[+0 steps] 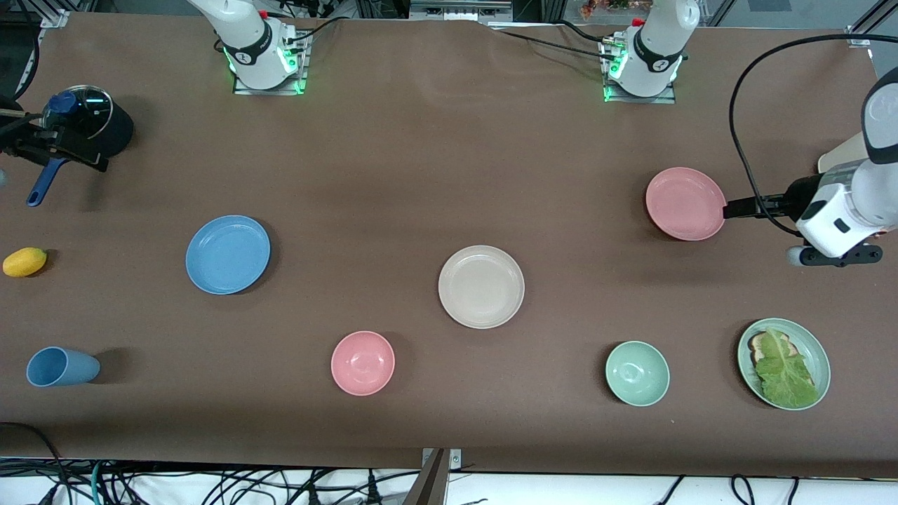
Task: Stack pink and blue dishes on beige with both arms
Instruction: 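Move the left gripper to the rim of the pink plate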
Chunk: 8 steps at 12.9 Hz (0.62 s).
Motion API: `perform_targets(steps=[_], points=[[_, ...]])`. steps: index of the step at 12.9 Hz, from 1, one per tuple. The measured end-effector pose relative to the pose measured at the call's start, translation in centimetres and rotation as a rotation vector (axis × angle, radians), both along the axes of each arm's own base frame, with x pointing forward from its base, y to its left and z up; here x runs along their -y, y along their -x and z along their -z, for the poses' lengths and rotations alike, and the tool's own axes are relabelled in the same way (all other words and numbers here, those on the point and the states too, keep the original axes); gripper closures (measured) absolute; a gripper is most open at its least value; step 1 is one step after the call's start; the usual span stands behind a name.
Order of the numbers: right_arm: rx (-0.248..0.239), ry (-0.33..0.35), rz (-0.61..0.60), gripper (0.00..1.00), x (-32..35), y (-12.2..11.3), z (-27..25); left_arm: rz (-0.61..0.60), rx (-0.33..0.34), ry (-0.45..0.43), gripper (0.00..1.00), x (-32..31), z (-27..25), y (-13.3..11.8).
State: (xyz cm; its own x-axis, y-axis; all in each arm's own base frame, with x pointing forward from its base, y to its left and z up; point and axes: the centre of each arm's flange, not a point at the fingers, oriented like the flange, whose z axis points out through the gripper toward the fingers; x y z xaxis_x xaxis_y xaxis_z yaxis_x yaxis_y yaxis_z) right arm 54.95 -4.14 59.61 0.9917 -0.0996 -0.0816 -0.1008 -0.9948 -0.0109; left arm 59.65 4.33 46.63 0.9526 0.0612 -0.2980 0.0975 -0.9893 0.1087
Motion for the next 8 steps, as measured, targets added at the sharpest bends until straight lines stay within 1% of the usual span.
perform_targets(steps=[1, 2, 3, 4, 6, 8], points=[[0.0, 0.0, 0.0, 0.0, 0.0, 0.0, 0.0, 0.003, 0.015, 0.036, 0.0, -1.9, 1.5, 0.4], [0.0, 0.0, 0.0, 0.0, 0.0, 0.0, 0.0, 0.007, 0.044, 0.069, 0.0, -4.0, 3.3, 1.2], [0.0, 0.0, 0.0, 0.0, 0.0, 0.0, 0.0, 0.005, 0.072, 0.084, 0.0, -5.8, 5.1, 2.5], [0.0, 0.0, 0.0, 0.0, 0.0, 0.0, 0.0, -0.001, 0.086, 0.089, 0.0, -6.9, 6.3, 4.2], [0.0, 0.0, 0.0, 0.0, 0.0, 0.0, 0.0, -0.018, 0.091, 0.105, 0.0, -8.5, 6.9, 7.3], [0.0, 0.0, 0.0, 0.0, 0.0, 0.0, 0.0, -0.039, 0.106, 0.188, 0.0, -11.4, 8.1, 10.2]])
